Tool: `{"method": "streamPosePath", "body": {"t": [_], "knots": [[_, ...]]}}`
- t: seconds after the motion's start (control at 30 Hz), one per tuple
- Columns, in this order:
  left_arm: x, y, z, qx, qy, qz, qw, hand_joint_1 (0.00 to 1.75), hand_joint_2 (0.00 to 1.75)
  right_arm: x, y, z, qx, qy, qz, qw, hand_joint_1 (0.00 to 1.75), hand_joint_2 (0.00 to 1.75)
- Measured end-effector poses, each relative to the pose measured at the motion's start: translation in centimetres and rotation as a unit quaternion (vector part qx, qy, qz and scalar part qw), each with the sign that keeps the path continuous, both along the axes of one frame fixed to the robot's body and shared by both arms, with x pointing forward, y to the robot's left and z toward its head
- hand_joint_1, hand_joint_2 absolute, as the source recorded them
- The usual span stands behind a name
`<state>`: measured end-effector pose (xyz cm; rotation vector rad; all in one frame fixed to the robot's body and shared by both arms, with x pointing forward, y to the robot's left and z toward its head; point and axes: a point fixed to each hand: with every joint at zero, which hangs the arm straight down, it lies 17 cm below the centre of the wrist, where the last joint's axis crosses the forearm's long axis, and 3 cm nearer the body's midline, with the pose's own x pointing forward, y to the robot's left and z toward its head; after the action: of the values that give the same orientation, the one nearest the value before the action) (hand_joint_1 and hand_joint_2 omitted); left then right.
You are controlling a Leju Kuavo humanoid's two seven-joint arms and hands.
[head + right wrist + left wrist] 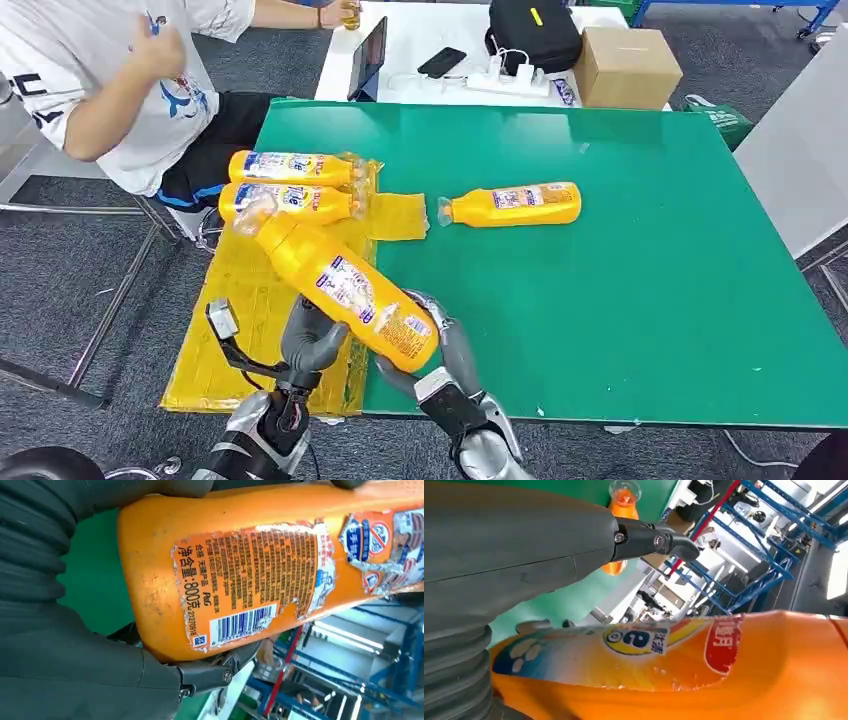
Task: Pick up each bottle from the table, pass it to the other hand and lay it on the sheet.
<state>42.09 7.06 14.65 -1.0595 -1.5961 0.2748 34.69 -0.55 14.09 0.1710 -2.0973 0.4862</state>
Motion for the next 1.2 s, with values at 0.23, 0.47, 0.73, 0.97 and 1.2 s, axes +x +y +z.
{"method": "streamPosePath", "body": {"t": [0.23,0.47,0.73,0.97,1.2], "knots": [[-0.3,0.2,1.1,-0.018,-0.008,-0.007,1.0,0.0,1.75,-0.9,1.1,-1.6,-0.003,0.026,0.027,0.999,1.75,1.75],[-0.7,0.4,1.1,-0.023,-0.006,-0.006,1.0,0.0,1.75,-1.1,1.3,-1.9,-0.005,0.03,0.033,0.999,1.75,1.75],[-0.9,0.4,1.1,-0.024,-0.005,-0.006,1.0,0.0,1.75,-1.2,1.6,-2.1,-0.009,0.032,0.04,0.999,1.75,1.75],[-1.2,0.5,0.9,-0.034,-0.003,-0.01,0.999,0.09,1.75,-1.4,2.0,-2.6,-0.011,0.04,0.05,0.998,1.75,1.75],[-1.8,1.2,1.5,-0.083,-0.004,-0.024,0.996,1.75,1.75,-1.7,3.2,-3.3,-0.021,0.048,0.075,0.996,1.75,1.75]]}}
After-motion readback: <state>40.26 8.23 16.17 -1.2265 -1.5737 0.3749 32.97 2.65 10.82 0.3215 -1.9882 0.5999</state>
